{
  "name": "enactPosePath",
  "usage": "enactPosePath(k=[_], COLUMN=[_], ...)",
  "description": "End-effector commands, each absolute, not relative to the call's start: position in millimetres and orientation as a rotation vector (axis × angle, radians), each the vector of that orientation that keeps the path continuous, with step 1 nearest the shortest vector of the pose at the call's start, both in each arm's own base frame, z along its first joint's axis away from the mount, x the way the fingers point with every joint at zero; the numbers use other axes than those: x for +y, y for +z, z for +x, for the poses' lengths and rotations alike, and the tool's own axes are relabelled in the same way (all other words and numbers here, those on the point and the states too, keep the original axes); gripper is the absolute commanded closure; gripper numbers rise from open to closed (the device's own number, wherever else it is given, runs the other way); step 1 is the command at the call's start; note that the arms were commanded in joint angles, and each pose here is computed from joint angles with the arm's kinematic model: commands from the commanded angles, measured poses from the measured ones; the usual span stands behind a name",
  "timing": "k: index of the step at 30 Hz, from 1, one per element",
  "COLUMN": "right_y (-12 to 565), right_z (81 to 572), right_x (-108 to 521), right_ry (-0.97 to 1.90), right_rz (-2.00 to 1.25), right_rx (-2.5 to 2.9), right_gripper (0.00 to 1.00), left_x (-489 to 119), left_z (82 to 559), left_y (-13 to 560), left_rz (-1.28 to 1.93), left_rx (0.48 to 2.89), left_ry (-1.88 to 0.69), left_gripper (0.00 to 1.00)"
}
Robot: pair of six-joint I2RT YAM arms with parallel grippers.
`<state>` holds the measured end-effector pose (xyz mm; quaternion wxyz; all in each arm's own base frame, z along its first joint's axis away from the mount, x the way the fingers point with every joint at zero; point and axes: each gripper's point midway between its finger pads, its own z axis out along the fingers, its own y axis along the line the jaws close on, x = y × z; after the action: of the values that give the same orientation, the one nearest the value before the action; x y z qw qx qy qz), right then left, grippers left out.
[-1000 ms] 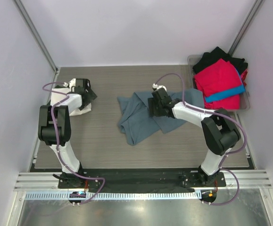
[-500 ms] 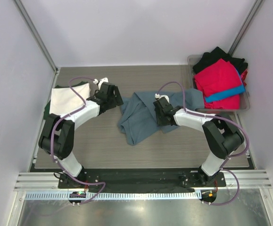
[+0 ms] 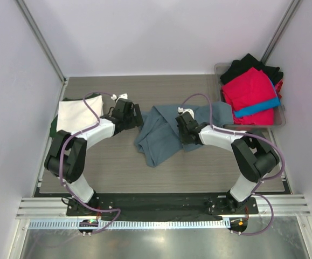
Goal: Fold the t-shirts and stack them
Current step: Flatten the tshirt out
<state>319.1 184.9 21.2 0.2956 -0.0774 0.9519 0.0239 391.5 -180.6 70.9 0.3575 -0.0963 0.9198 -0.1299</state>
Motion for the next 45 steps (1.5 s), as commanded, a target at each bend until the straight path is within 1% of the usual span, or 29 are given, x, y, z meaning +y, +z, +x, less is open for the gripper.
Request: enactPosePath(k=[1, 2, 3, 5, 9, 13, 15, 20, 22, 23, 25, 26, 27, 28, 29, 30, 32, 33, 34, 35, 36, 40, 43, 44, 45], right_y=[27.0, 31.4, 36.1, 49.3, 69.9, 80.1, 83.5, 88.0, 91.4, 91.1, 92.4, 92.9, 94.0, 96.8, 97.1, 97.9, 95.8, 93.8, 91.4, 87.3, 83.5, 75.4, 73.2, 67.9, 66.0], right_z=[325.4, 324.5, 325.4, 325.9, 324.4, 319.3, 316.2, 310.3, 309.3, 308.2, 307.9, 307.9, 308.4, 308.7, 308.1, 307.8, 306.3, 305.6, 305.0, 304.1, 302.9, 298.3, 288.2, 283.2, 276.1], right_x=[184.4, 184.4, 183.7, 180.6, 175.4, 168.6, 166.5, 162.2, 161.3, 160.9, 160.1, 160.1, 159.2, 158.5, 158.1, 157.3, 156.3, 155.6, 154.7, 154.1, 154.4, 157.1, 174.9, 179.3, 188.5], right_ry=[0.054, 0.065, 0.065, 0.06, 0.06, 0.047, 0.049, 0.053, 0.06, 0.063, 0.061, 0.062, 0.061, 0.06, 0.06, 0.058, 0.057, 0.052, 0.047, 0.04, 0.038, 0.069, 0.205, 0.244, 0.315], right_rz=[-0.161, -0.16, -0.164, -0.151, -0.132, -0.135, -0.132, -0.118, -0.111, -0.11, -0.107, -0.107, -0.101, -0.095, -0.095, -0.094, -0.093, -0.092, -0.088, -0.09, -0.092, -0.092, -0.171, -0.195, -0.232], right_rx=[2.497, 2.482, 2.467, 2.441, 2.399, 2.385, 2.382, 2.378, 2.367, 2.368, 2.364, 2.363, 2.359, 2.352, 2.352, 2.35, 2.353, 2.357, 2.361, 2.372, 2.384, 2.399, 2.422, 2.43, 2.442], right_gripper=[0.9, 0.93, 0.92, 0.91, 0.91, 0.97, 0.99, 0.99, 0.99, 0.99, 0.99, 0.99, 0.99, 0.96, 0.85, 0.8, 0.78, 0.81, 0.86, 0.96, 0.99, 0.98, 0.75, 0.62, 0.58], left_x=[-193.2, -194.3, -199.1, -205.1, -223.2, -239.3, -241.4, -238.9, -239.6, -240.9, -242.0, -242.1, -237.6, -233.8, -228.4, -216.4, -204.3, -196.7, -188.5, -183.7, -178.6, -169.4, -166.9, -166.2, -165.8], left_z=[400.2, 399.7, 400.0, 400.7, 400.7, 400.4, 402.2, 400.9, 398.2, 397.1, 394.7, 394.7, 394.1, 393.1, 390.5, 392.9, 394.3, 388.3, 389.0, 385.5, 383.4, 378.8, 378.2, 378.1, 377.5], left_y=[97.1, 95.7, 96.9, 98.0, 95.2, 89.5, 84.6, 62.8, 58.9, 57.7, 59.3, 70.1, 75.9, 84.4, 105.0, 116.5, 143.0, 161.2, 170.6, 176.9, 187.4, 187.7, 175.3, 171.1, 167.7], left_rz=[-0.185, -0.175, -0.155, -0.135, -0.081, -0.036, -0.037, -0.055, -0.052, -0.048, -0.041, -0.042, -0.054, -0.057, -0.059, -0.089, -0.106, -0.114, -0.141, -0.153, -0.171, -0.207, -0.203, -0.204, -0.201], left_rx=[2.286, 2.29, 2.283, 2.277, 2.286, 2.304, 2.317, 2.382, 2.394, 2.399, 2.401, 2.38, 2.37, 2.351, 2.321, 2.293, 2.249, 2.226, 2.203, 2.195, 2.168, 2.164, 2.199, 2.209, 2.218], left_ry=[-0.423, -0.429, -0.455, -0.489, -0.566, -0.592, -0.578, -0.535, -0.543, -0.551, -0.566, -0.576, -0.556, -0.539, -0.531, -0.464, -0.413, -0.396, -0.362, -0.35, -0.351, -0.35, -0.333, -0.323, -0.317], left_gripper=[0.16, 0.17, 0.22, 0.26, 0.27, 0.3, 0.33, 0.45, 0.53, 0.68, 0.86, 1.0, 1.0, 1.0, 1.0, 1.0, 1.0, 1.0, 1.0, 1.0, 1.0, 1.0, 1.0, 1.0, 1.0])
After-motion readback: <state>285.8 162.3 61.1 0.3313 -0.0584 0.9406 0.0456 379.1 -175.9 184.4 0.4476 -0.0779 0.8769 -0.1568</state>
